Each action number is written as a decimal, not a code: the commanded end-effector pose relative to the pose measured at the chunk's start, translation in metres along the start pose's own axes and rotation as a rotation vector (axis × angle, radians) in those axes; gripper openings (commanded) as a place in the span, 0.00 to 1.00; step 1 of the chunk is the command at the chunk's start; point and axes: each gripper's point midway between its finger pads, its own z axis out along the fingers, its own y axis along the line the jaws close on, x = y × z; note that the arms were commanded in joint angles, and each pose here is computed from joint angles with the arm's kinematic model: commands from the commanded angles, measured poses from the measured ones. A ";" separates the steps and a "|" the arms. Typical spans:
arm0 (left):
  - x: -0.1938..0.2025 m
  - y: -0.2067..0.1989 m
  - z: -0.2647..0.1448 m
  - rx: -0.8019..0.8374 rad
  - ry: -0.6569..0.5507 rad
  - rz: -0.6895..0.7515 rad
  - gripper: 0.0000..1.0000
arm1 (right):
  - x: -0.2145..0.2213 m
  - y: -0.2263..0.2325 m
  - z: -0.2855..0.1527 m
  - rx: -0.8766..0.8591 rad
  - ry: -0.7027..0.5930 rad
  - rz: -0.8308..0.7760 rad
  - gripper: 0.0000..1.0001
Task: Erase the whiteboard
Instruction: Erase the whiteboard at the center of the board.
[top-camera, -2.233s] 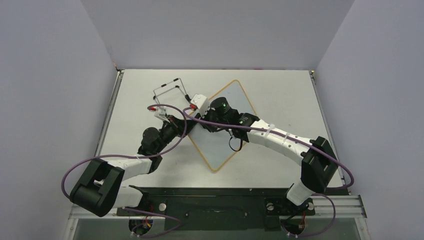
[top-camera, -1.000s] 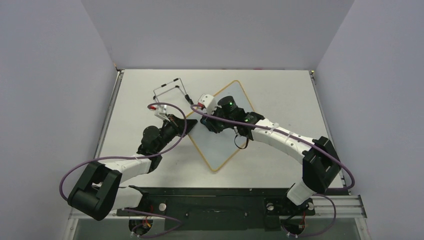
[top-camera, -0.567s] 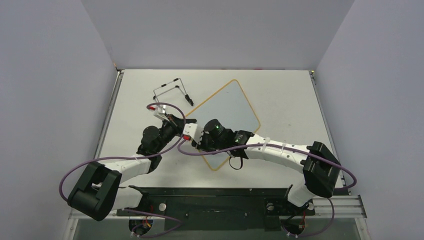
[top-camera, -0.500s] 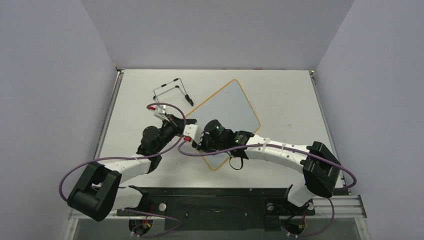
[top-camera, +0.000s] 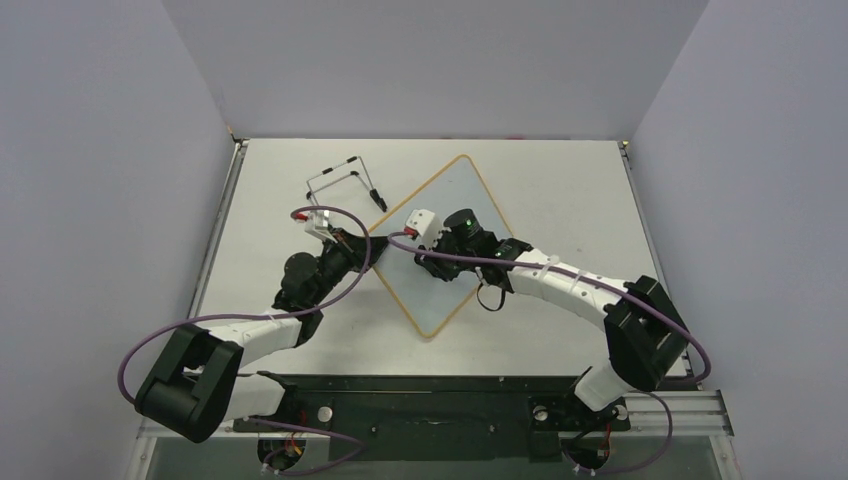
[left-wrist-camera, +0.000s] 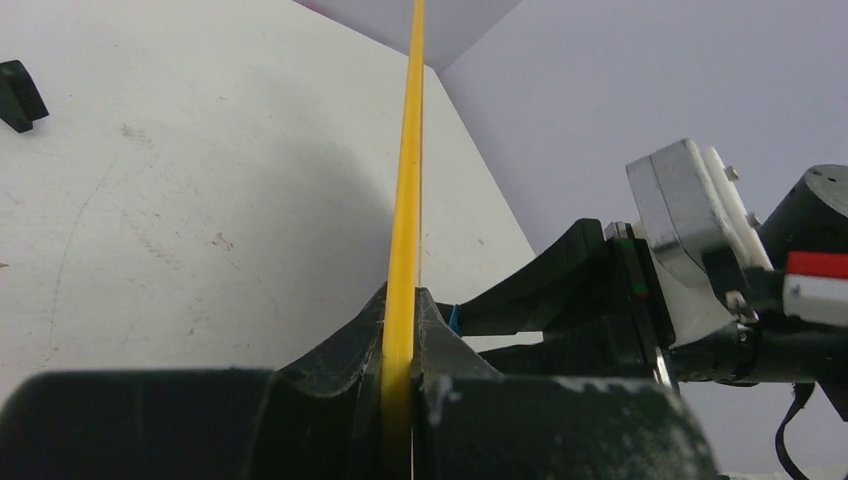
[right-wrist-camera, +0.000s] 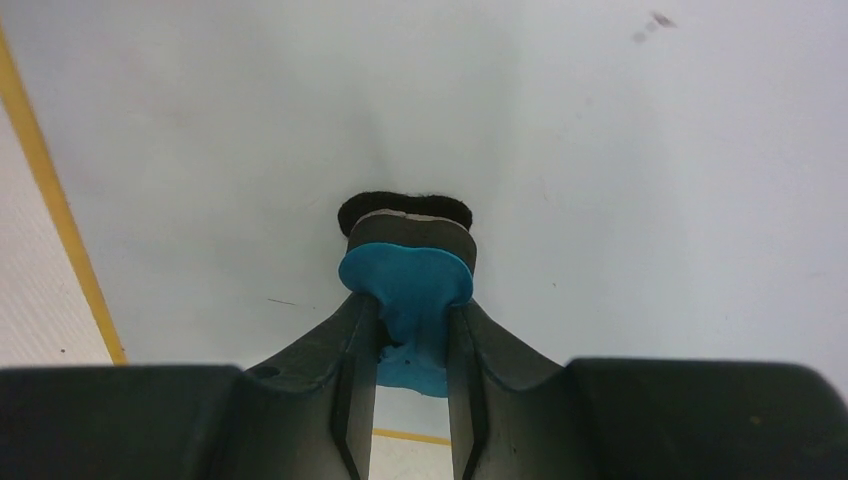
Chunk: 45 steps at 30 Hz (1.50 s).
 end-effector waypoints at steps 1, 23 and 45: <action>-0.038 -0.064 -0.005 0.236 -0.112 0.028 0.00 | 0.025 -0.068 0.010 0.156 0.007 0.231 0.00; -0.069 -0.040 -0.017 0.118 -0.268 -0.031 0.00 | -0.016 0.064 0.011 -0.268 -0.104 0.271 0.00; -0.101 -0.011 -0.054 -0.038 -0.482 -0.137 0.00 | -0.033 0.125 0.026 -0.378 -0.107 0.408 0.00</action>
